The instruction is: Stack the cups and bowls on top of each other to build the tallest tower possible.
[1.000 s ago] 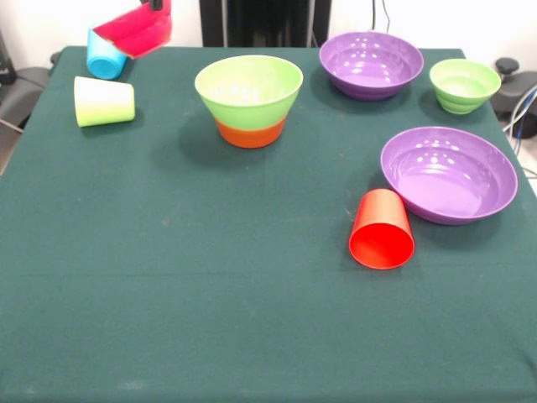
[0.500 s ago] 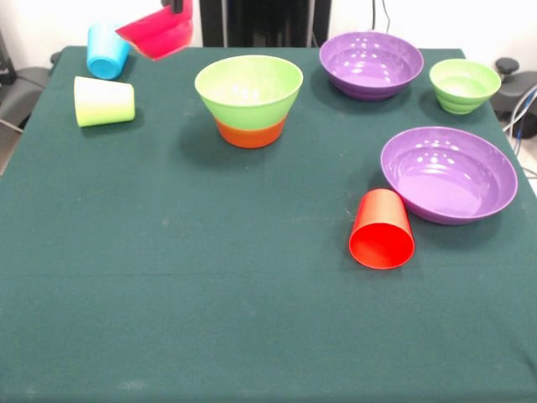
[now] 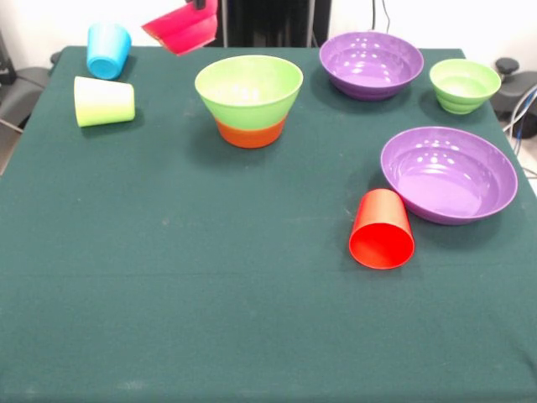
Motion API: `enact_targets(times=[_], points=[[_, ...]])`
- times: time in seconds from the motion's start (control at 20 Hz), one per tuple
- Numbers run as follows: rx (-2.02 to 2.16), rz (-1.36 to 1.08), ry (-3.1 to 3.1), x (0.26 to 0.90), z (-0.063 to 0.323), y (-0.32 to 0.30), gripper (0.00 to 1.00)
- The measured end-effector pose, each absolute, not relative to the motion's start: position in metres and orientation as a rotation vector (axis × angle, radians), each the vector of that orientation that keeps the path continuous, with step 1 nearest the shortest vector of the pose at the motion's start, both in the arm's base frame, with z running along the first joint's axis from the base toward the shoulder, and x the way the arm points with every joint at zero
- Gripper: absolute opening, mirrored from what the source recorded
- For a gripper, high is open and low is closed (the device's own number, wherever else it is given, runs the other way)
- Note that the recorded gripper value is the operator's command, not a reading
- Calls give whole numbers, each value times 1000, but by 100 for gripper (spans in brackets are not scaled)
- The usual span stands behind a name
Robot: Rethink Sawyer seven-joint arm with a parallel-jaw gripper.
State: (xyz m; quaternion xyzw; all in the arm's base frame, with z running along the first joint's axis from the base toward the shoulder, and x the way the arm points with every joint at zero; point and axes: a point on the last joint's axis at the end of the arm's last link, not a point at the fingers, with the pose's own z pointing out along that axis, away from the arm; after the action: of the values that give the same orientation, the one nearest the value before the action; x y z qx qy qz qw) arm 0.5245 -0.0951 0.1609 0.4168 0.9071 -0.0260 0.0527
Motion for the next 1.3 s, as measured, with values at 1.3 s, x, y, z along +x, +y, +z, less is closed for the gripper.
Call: enact_targets(times=[1.3], points=[[1355, 136, 2660, 540, 128, -52, 0]])
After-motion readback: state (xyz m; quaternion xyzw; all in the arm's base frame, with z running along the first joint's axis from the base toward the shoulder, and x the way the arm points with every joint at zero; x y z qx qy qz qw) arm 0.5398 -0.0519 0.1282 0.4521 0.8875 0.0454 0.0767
